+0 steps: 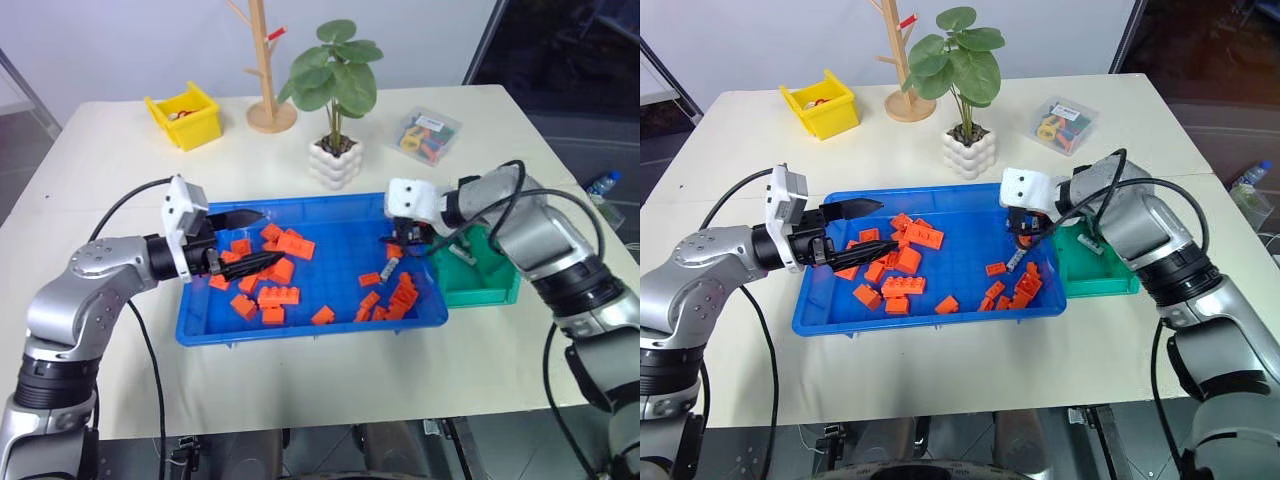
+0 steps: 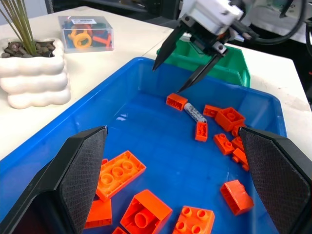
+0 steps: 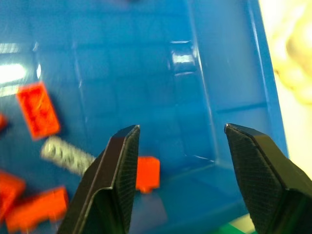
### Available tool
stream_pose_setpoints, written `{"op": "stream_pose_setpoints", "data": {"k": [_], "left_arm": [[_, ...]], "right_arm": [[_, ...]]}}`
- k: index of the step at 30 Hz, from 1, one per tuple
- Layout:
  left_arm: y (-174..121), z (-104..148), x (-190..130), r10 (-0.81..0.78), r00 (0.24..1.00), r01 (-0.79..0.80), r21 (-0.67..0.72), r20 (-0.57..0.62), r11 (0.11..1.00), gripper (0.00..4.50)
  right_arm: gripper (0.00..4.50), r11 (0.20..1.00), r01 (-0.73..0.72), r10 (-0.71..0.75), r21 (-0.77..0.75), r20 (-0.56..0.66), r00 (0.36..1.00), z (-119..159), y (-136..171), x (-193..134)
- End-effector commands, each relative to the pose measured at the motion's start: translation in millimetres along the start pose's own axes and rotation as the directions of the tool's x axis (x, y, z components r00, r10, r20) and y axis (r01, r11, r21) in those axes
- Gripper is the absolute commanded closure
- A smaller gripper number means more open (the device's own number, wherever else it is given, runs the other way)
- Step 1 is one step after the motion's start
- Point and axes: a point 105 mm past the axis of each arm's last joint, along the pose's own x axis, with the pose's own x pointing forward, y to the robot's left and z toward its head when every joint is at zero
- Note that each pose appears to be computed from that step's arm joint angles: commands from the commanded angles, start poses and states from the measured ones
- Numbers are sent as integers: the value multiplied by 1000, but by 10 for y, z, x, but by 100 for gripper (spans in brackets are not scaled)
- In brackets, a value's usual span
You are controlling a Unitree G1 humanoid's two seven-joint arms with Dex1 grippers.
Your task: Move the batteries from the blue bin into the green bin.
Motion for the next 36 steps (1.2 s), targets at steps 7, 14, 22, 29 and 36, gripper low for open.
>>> {"op": "stream_pose_setpoints", "data": {"k": [7, 14, 22, 29, 36], "left_arm": [[-9, 102, -31, 2, 1000, -3, 42, 23, 999, 0], [-28, 89, -34, 5, 1000, -6, 34, 29, 999, 0], [-27, 88, -58, 22, 999, -23, 22, 42, 999, 0], [-29, 95, -63, 35, 998, -36, 14, 49, 999, 0], [-28, 110, -67, 47, 997, -48, 10, 62, 999, 0]], "right_arm": [[165, 935, -158, 176, -317, 31, 984, 110, 236, -140], [165, 897, -223, 243, -381, 4, 970, 51, 359, -70], [165, 860, -264, 270, -436, -50, 962, -67, 365, 70], [165, 829, -310, 300, -466, -97, 949, -146, 357, 205], [165, 794, -369, 350, -483, -132, 927, -193, 367, 220]]}}
